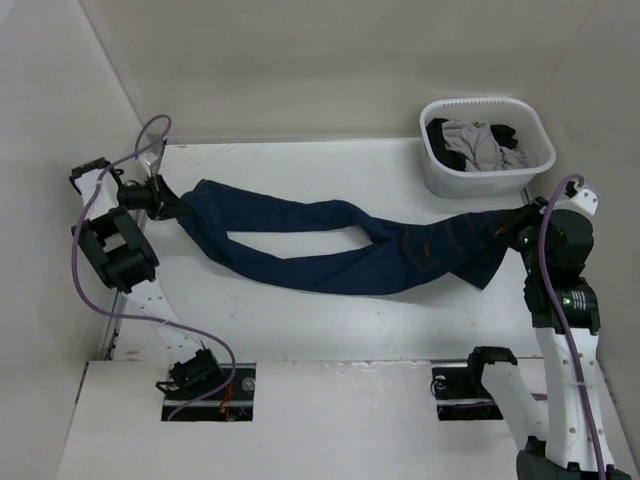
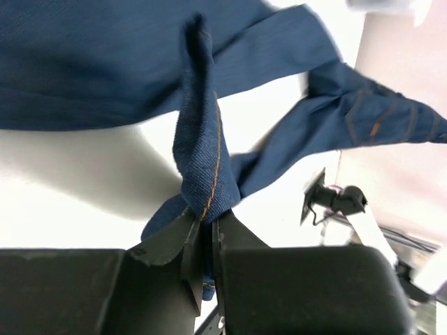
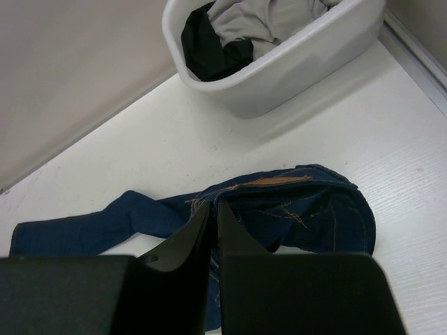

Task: Fold and stack the trousers
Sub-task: Flatten the trousers out

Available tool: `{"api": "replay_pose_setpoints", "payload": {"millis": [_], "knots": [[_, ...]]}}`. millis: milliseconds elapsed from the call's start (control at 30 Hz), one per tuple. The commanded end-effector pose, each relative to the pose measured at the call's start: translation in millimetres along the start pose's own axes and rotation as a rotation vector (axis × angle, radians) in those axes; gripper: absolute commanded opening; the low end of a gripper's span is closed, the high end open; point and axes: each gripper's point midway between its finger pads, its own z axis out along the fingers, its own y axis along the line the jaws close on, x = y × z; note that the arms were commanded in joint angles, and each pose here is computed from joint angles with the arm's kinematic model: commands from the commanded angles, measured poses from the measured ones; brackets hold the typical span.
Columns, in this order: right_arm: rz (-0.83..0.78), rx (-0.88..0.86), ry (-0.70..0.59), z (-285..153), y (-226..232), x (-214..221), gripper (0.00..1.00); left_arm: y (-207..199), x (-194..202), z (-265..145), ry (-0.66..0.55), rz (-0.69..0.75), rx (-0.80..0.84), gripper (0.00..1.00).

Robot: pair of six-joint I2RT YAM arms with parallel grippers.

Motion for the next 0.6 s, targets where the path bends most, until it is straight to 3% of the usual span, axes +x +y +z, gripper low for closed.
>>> {"api": "replay_pose_setpoints", "payload": {"millis": [0,100,200,300,400,567], "knots": [[-0.001,-0.024,-0.069,-6,9,-17,0.06,-121,38,-55,-0.003,-0.088,0.052,0.00],[-0.016,-0.035,-0.072,-8,12,-16,0.06,-125,37,-72,-0.083,0.126,-0.130,0.01],[-0.022,-0.046,-0.113,-19,17,-30,0.00,-121,34,-91,-0.148,0.170,-0.233,0.03],[-0.021,-0.173,-0.232,-54,57,-83,0.00,-94,45,-102,-0.103,0.132,-0.306,0.03],[-0.010,-0.299,-0.432,-106,94,-156,0.00,-52,55,-117,-0.050,0.102,-0.413,0.04],[0.002,-0.499,-0.638,-181,138,-236,0.00,8,60,-133,0.020,0.105,-0.577,0.20]]}}
